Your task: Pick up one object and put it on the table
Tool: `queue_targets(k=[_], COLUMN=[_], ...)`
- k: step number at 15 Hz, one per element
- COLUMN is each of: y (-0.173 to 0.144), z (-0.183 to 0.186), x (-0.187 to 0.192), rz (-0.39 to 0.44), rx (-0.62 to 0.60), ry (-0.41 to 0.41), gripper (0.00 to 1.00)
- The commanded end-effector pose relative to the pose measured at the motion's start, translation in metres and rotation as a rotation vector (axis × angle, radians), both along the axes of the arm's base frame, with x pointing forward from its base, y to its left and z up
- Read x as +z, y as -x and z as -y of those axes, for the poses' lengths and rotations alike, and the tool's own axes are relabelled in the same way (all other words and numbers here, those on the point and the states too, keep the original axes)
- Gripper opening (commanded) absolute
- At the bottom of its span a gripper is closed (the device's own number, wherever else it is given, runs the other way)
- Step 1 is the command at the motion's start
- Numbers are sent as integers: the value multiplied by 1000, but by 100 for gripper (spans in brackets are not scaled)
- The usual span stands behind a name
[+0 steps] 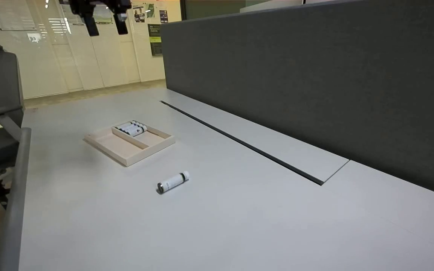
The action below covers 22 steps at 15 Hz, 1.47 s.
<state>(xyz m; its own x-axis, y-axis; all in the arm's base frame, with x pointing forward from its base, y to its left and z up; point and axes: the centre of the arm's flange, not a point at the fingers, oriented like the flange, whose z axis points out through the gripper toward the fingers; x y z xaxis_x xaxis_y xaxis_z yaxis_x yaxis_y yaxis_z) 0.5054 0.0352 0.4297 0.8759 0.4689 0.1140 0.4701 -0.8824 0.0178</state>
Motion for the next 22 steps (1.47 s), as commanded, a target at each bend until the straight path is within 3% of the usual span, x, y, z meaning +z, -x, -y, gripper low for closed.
queue_targets(k=[1, 4, 9, 10, 11, 13, 18, 22], y=[-18, -18, -40, -40, -22, -27, -32, -54], z=[-76, -114, -123, -122, -117, -117, -118, -94], x=[-38, -84, -157, -162, -156, -172, -170, -205], rz=[-23, -18, -73, -118, -78, -108, -110, -108], rx=[80, 117, 25, 25, 62, 50, 48, -4], ry=[-26, -50, -53, -41, -52, -50, -51, -71], gripper=[100, 100, 100, 100, 100, 100, 100, 100])
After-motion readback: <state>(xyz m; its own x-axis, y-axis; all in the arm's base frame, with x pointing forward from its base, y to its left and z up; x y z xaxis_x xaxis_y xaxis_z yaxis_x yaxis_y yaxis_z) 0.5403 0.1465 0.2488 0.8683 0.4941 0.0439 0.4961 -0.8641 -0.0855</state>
